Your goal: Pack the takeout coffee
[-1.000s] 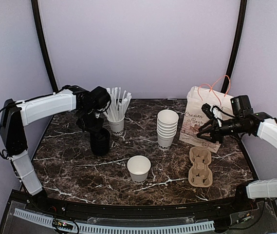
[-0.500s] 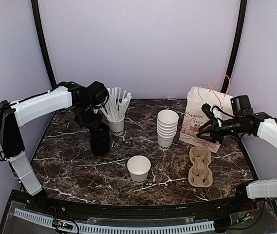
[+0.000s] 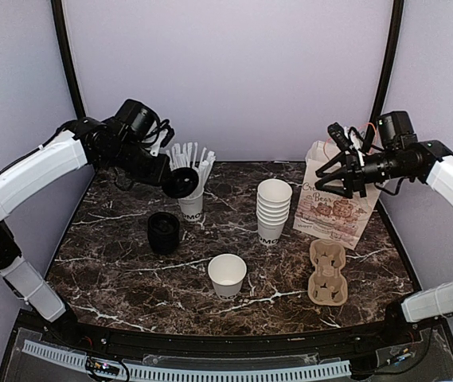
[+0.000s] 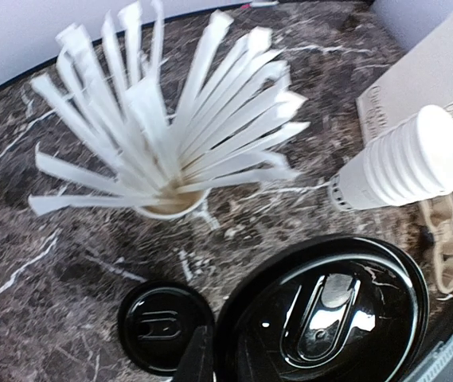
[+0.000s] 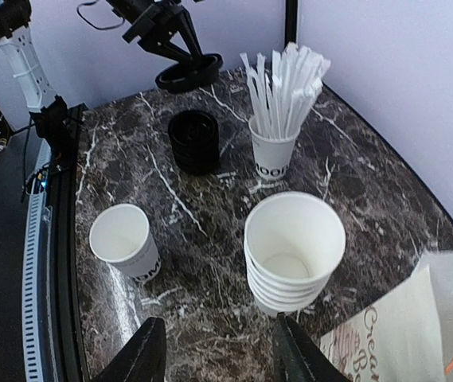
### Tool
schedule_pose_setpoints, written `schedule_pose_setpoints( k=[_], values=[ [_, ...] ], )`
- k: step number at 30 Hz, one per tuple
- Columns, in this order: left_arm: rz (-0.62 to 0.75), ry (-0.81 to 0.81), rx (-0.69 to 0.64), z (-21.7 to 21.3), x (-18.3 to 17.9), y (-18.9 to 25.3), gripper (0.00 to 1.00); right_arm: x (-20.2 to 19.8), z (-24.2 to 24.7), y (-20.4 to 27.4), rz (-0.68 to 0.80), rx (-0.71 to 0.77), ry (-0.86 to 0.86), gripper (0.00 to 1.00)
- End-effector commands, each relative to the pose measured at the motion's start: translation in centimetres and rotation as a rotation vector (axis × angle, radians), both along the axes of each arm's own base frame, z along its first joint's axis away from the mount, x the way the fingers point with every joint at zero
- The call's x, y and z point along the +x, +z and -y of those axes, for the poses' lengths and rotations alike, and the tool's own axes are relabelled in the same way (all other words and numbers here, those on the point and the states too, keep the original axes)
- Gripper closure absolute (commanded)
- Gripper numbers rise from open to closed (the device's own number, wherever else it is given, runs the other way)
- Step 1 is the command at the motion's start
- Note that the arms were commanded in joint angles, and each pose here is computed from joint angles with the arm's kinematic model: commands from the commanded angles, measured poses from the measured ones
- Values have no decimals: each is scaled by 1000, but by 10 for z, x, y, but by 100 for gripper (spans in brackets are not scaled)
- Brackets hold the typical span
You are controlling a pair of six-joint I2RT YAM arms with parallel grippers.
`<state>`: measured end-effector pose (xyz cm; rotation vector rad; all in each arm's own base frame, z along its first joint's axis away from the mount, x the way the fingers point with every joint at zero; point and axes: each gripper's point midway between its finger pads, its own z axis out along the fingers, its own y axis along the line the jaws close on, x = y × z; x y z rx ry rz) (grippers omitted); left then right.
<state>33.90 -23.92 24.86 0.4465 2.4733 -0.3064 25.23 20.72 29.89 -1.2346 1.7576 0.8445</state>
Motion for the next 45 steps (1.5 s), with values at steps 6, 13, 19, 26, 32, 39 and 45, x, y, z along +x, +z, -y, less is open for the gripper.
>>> schedule_pose_setpoints(
  k=[6,13,19,26,32,39,45],
  values=[
    [134,-305,-579,78,-27,113,87,3,-81,56,-61,119,159,44],
    [175,-415,-891,90,-57,146,87,2,-131,76,-59,130,200,35],
    [156,-447,-1023,92,-68,147,87,-4,-167,94,-34,151,213,28],
    [102,-448,-1136,97,-69,144,87,-17,-202,102,132,42,156,26],
    [65,-479,-1181,101,-72,143,87,-22,-213,107,207,9,137,11],
    [58,-489,-1192,102,-74,143,87,-21,-218,113,232,8,113,10],
    [37,-498,-1204,103,-75,139,87,-16,-218,116,228,16,82,10]
  ],
)
